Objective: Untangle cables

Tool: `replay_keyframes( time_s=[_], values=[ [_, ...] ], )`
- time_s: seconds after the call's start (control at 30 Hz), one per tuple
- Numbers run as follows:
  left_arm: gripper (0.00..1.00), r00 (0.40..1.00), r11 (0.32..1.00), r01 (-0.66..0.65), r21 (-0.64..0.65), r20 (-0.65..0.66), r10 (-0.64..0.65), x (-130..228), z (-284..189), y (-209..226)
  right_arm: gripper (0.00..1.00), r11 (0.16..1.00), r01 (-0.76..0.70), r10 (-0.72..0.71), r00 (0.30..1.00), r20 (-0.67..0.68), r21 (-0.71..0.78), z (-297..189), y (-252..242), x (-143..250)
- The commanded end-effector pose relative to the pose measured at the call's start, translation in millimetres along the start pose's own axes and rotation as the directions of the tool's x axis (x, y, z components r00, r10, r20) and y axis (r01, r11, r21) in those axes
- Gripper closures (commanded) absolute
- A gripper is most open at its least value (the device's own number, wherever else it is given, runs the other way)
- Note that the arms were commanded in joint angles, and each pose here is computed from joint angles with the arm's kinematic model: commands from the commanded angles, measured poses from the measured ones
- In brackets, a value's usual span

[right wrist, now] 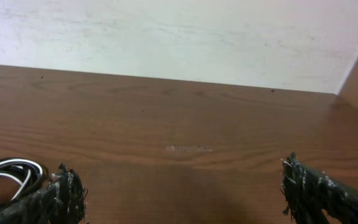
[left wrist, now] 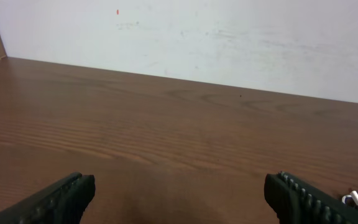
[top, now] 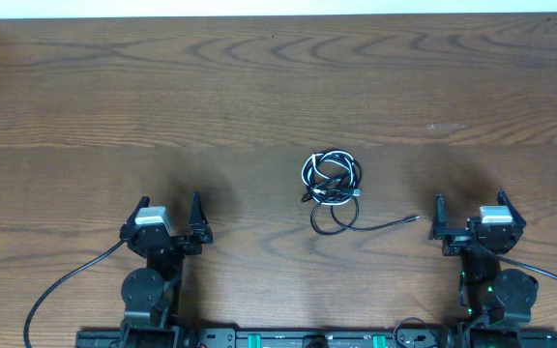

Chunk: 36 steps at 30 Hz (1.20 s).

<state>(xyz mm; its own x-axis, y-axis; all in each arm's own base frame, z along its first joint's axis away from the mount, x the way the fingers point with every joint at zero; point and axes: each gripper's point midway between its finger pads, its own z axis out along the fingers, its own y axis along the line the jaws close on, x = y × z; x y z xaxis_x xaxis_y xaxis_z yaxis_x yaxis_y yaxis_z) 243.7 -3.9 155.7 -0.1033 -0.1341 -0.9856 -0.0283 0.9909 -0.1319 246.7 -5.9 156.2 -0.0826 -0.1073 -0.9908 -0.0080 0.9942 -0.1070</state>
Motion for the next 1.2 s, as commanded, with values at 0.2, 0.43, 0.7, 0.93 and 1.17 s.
replay_keyframes(
  time_s=[0.2,0.43,0.7,0.93,1.17],
  values=[
    [0.06,0.999,1.000,-0.017,-0.001,-0.049,0.017,18.9,2.0,1.9,0.01,1.000,0.006,-0.006,1.000,-0.006,-0.010,0.5,2.2,2.7],
    [0.06,0.999,1.000,0.005,-0.001,-0.048,-0.005,18.6,2.0,1.7,0.01,1.000,0.006,-0.006,1.000,-0.006,-0.010,0.5,2.2,2.7],
    [0.06,0.986,0.986,0.159,0.046,-0.049,-0.157,5.2,-0.5,-9.1,0.01,1.000,0.006,-0.006,1.000,-0.006,-0.010,0.5,2.2,2.7],
    [0.06,0.977,0.980,0.166,0.111,-0.151,-0.149,-10.2,-1.5,-27.6,0.01,1.000,0.006,-0.006,1.000,-0.006,-0.010,0.5,2.2,2.8],
    [0.06,0.955,0.967,0.187,0.174,-0.263,-0.137,-31.6,1.9,-48.1,0.01,1.000,0.006,-0.006,1.000,-0.006,-0.010,0.5,2.2,2.7]
  ],
)
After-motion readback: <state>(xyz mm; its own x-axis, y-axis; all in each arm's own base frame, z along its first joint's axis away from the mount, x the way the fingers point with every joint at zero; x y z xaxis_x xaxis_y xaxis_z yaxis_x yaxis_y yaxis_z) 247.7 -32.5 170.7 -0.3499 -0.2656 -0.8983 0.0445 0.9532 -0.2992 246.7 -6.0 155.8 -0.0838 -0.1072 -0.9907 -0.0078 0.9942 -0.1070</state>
